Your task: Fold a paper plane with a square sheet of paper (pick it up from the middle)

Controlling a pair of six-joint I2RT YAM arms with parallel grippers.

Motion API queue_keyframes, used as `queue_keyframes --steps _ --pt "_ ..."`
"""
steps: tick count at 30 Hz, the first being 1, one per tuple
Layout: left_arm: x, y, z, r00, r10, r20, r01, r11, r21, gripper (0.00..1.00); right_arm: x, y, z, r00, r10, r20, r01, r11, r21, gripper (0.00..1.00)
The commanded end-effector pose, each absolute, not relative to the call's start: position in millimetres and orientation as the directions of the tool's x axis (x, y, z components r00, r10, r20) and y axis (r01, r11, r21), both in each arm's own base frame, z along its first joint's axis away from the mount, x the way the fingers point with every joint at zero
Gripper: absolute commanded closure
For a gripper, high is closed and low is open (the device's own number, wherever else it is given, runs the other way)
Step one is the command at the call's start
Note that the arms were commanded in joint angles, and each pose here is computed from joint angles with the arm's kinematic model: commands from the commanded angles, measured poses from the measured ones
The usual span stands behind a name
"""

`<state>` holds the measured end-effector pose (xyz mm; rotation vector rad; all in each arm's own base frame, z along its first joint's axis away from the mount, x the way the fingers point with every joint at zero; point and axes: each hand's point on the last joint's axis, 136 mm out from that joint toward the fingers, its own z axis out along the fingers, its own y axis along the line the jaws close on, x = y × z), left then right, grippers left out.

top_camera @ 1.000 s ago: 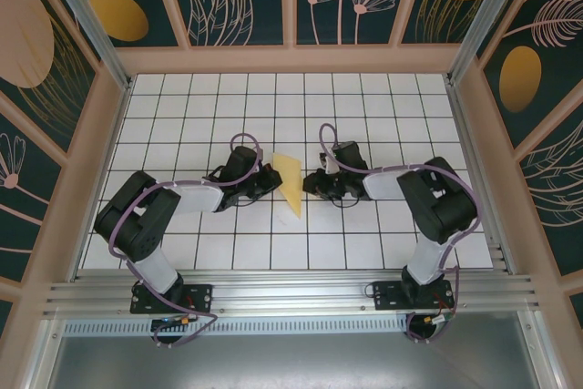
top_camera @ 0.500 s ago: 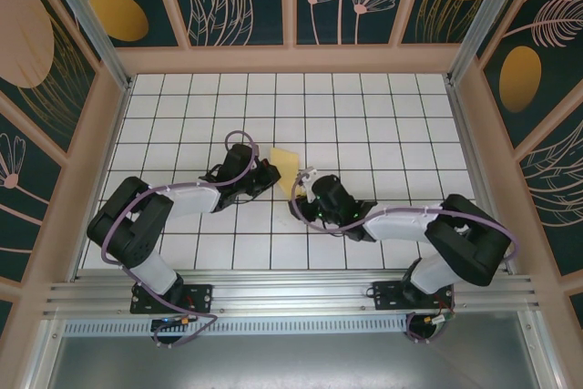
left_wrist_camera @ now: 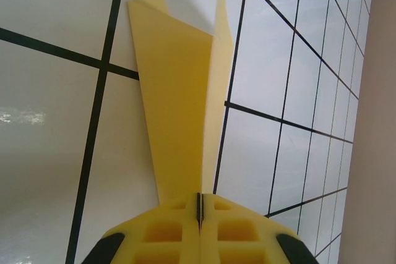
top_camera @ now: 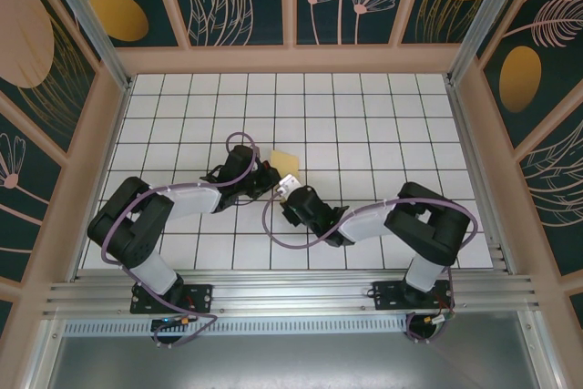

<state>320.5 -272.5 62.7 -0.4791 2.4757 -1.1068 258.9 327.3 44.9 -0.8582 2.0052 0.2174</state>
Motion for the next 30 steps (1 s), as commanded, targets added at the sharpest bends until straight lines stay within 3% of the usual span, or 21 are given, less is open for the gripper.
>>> queue_keyframes --steps 1,12,17,30 --pt "323 -276 63 -0.869 -0.453 -0.201 -0.155 0.634 -0.758 1.0 271 336 52 -0.278 -0.499 -0.821 -0.625 0.743 -0.24 0.74" --pt "323 -276 62 -0.87 -0.454 -0.193 -0.166 0.637 -0.753 0.98 270 335 43 -0.265 -0.51 -0.819 -0.616 0.742 -0.263 0.81" --pt "323 -275 61 -0.868 -0.457 -0.194 -0.173 0.644 -0.745 0.97 268 332 44 -0.247 -0.521 -0.817 -0.61 0.739 -0.287 0.79" --pt "323 -267 65 -0.858 -0.464 -0.222 -0.175 0.669 -0.722 0.89 271 331 42 -0.244 -0.522 -0.817 -0.599 0.744 -0.297 0.94"
